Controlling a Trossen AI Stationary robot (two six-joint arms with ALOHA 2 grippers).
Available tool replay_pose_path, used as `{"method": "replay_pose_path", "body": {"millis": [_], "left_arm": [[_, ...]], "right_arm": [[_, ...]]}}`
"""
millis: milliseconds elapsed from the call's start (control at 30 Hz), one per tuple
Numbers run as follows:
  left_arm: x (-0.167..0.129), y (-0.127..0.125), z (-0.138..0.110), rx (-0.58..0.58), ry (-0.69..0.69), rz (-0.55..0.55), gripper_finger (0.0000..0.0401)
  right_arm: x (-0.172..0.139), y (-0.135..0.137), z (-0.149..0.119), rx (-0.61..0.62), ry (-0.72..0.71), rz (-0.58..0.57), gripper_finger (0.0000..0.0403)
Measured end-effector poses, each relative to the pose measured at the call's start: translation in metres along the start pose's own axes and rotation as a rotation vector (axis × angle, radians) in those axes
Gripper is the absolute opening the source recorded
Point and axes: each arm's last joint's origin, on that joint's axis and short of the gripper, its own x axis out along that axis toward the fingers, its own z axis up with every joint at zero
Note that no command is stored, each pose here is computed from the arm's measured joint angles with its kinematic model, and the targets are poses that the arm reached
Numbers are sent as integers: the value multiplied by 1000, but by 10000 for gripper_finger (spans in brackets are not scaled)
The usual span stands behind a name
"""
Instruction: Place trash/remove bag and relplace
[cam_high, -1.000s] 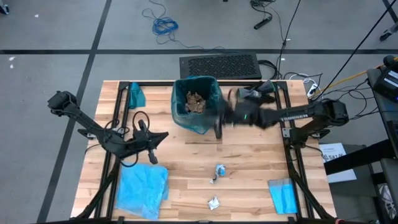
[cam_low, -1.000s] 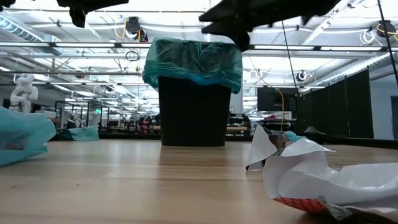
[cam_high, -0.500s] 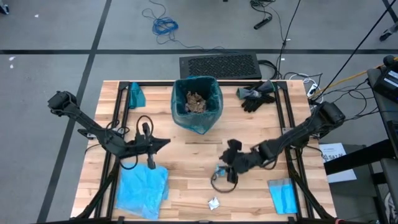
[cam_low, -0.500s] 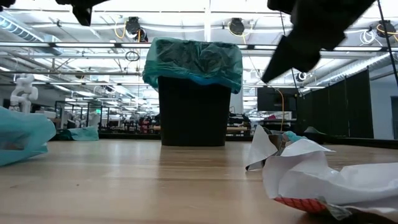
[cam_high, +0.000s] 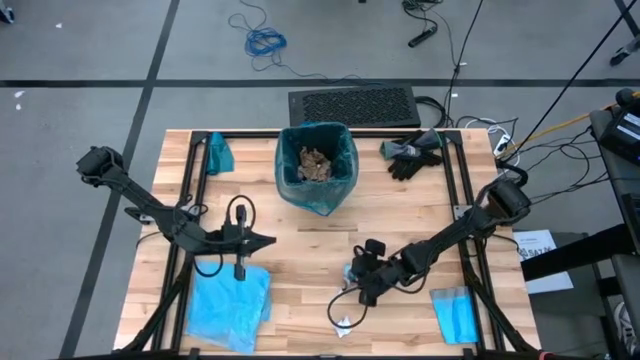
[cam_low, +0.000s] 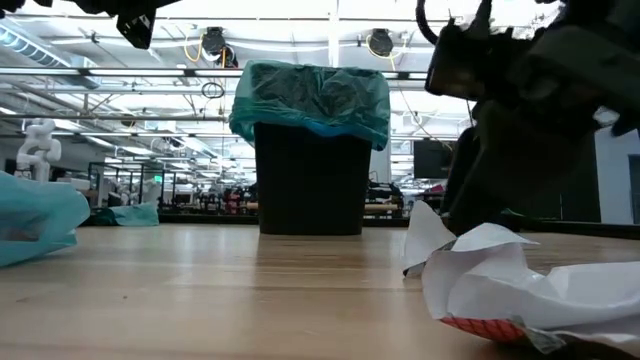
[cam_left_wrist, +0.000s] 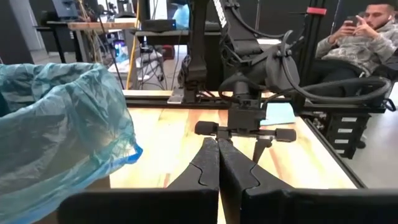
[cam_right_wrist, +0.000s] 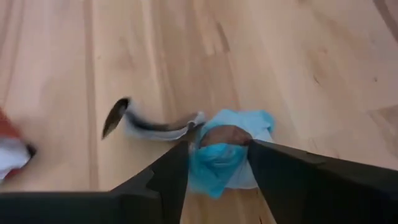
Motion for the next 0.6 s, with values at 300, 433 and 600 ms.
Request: {"method": "replay_pose_path", "body": {"millis": [300, 433, 600], "left_arm": [[0, 0, -3, 8, 24, -12, 0], [0, 0, -3, 11, 25, -12, 0], [0, -1, -5, 25, 50, -58, 0]], "right_arm": [[-5, 5, 7, 56, -145, -51, 11], [-38, 13, 44, 7, -321, -53, 3], [-87, -5, 107, -105, -532, -183, 1]]}}
